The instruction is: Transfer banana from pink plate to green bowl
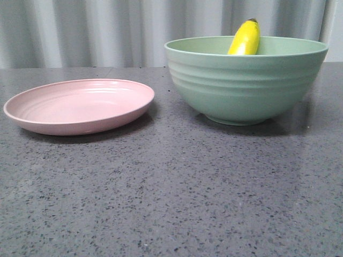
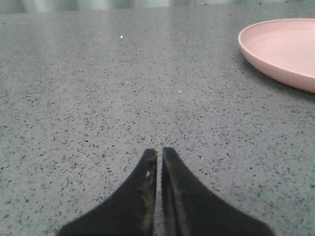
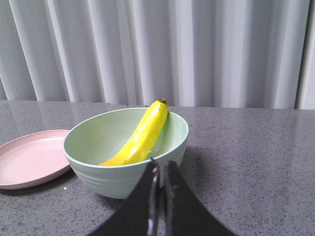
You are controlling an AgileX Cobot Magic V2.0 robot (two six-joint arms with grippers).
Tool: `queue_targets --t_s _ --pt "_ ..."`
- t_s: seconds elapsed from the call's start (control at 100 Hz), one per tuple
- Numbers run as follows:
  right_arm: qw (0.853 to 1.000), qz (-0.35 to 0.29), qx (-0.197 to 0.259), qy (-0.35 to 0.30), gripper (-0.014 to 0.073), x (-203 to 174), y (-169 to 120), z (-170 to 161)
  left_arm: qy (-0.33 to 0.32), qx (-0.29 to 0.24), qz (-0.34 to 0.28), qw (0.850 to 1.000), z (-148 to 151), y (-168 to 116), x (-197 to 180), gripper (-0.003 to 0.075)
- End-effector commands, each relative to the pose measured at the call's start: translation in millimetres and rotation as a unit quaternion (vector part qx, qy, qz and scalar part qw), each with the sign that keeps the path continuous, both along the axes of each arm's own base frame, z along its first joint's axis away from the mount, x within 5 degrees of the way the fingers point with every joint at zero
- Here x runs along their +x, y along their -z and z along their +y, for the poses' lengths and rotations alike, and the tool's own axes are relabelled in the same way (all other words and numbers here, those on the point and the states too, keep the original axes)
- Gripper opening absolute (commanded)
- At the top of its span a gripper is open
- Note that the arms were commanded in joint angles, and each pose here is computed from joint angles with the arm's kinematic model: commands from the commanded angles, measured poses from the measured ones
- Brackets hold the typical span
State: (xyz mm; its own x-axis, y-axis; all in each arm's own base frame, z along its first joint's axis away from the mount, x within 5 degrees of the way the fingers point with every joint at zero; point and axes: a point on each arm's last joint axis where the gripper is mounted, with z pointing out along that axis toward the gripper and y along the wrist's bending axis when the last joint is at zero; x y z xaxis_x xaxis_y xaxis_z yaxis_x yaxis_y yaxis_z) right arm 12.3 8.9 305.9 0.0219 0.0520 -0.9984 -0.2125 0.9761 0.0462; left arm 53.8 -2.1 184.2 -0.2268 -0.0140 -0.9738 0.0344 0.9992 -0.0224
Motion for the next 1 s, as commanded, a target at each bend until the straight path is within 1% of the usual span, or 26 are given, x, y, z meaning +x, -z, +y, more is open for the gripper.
queue_targets --t_s 0.0,0.79,0.88,0.94,0.99 --pt "0.999 -0.046 0.0 0.011 -0.0075 -1.9 -14.0 -1.6 -0.001 -0.003 -0.022 1.0 0.0 3.4 -0.7 -0.0019" --pt "0.999 -0.047 0.001 0.013 -0.0075 -0.1 -10.8 -1.6 -0.001 -0.003 -0.022 1.0 0.0 3.4 -0.7 -0.0019" --pt "0.998 -0.057 0.003 0.032 -0.0075 3.5 -2.3 -2.4 -0.001 -0.003 -0.022 1.0 0.0 3.4 -0.7 -0.0019" --pt "0.995 -0.078 0.007 0.056 -0.0075 8.2 4.0 -3.8 -0.001 -0.003 -0.022 1.0 0.0 3.4 -0.7 -0.0019" --pt "0.994 -0.081 0.008 0.077 -0.0075 14.3 13.8 -5.1 -0.001 -0.003 -0.022 1.0 0.0 3.4 -0.7 -0.0019"
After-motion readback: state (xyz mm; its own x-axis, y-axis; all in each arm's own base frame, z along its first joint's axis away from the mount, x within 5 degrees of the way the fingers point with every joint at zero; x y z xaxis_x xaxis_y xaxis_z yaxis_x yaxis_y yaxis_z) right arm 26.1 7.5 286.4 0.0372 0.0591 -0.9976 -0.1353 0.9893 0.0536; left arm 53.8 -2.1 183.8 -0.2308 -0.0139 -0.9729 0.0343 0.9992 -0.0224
